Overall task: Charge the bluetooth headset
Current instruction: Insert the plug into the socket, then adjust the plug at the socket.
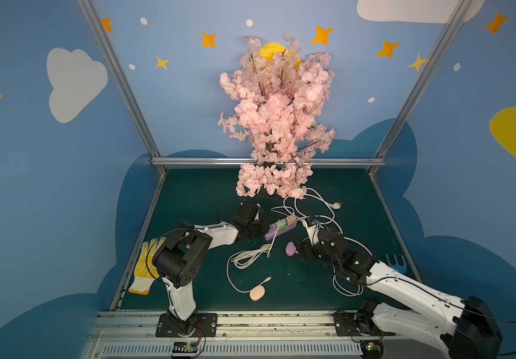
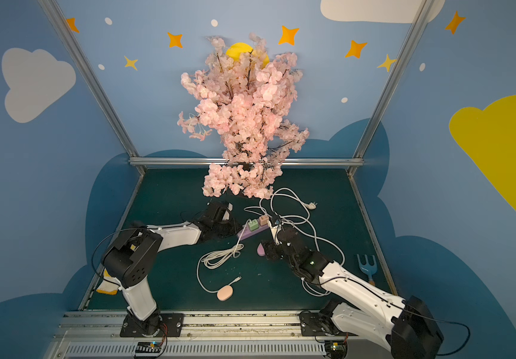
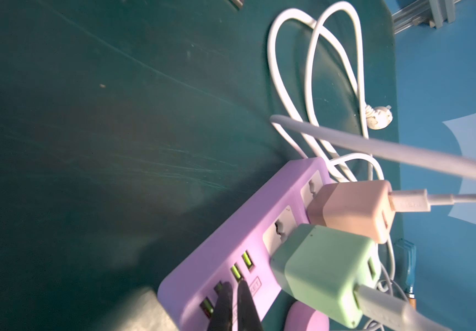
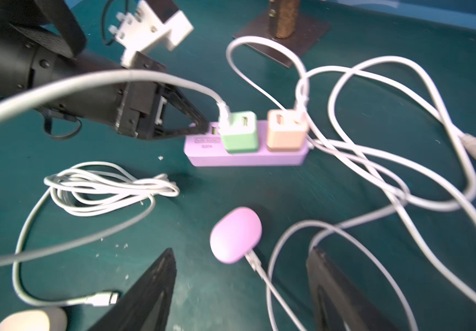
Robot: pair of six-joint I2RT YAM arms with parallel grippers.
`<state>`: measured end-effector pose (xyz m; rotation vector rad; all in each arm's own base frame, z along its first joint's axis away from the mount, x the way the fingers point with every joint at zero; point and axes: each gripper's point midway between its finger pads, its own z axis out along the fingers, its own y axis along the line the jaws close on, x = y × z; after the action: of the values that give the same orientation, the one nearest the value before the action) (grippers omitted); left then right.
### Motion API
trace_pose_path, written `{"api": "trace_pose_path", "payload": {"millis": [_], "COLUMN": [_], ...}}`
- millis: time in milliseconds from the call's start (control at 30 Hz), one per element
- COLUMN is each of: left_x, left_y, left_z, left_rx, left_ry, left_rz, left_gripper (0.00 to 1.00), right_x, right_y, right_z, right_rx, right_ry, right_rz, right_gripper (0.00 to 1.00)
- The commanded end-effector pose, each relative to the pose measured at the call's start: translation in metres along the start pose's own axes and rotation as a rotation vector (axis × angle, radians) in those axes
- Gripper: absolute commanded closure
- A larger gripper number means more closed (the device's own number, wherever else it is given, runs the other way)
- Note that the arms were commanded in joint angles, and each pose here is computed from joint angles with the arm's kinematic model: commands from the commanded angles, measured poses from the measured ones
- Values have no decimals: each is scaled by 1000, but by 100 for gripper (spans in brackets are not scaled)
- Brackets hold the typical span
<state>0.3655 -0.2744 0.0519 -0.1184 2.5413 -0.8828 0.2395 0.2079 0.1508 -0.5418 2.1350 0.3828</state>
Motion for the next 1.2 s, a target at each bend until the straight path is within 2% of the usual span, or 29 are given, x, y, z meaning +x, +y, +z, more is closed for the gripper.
{"api": "trace_pose_path", "payload": {"millis": [0,100,300,500,700,900,1167], "left_x": [0,-6,-1,9,18,19,23], "left_y": [15,7,-7,-14,-11,-6,-2], "left_z": [-17,-26,-29,-24,-16,-8,1], "left_rx": [-68,-50,-13,2,11,-6,-13], "left_ry": [23,3,11,33,54,69,90], "left_rz": [10,23,30,24,-6,-14,-17], "left_gripper": [85,84,86,90,92,92,93], "right_x": [24,20,2,-35,-69,-63,-58], "right_y": [-20,-17,1,13,27,40,42], "right_z": [-10,-13,8,50,88,119,133], "right_rx": [77,47,-34,-151,-239,-345,-358], "right_ry": [30,-30,-39,-23,10,131,147], "right_rz": [3,6,27,82,79,113,155], "right_gripper": [43,73,100,100,100,100,100]}}
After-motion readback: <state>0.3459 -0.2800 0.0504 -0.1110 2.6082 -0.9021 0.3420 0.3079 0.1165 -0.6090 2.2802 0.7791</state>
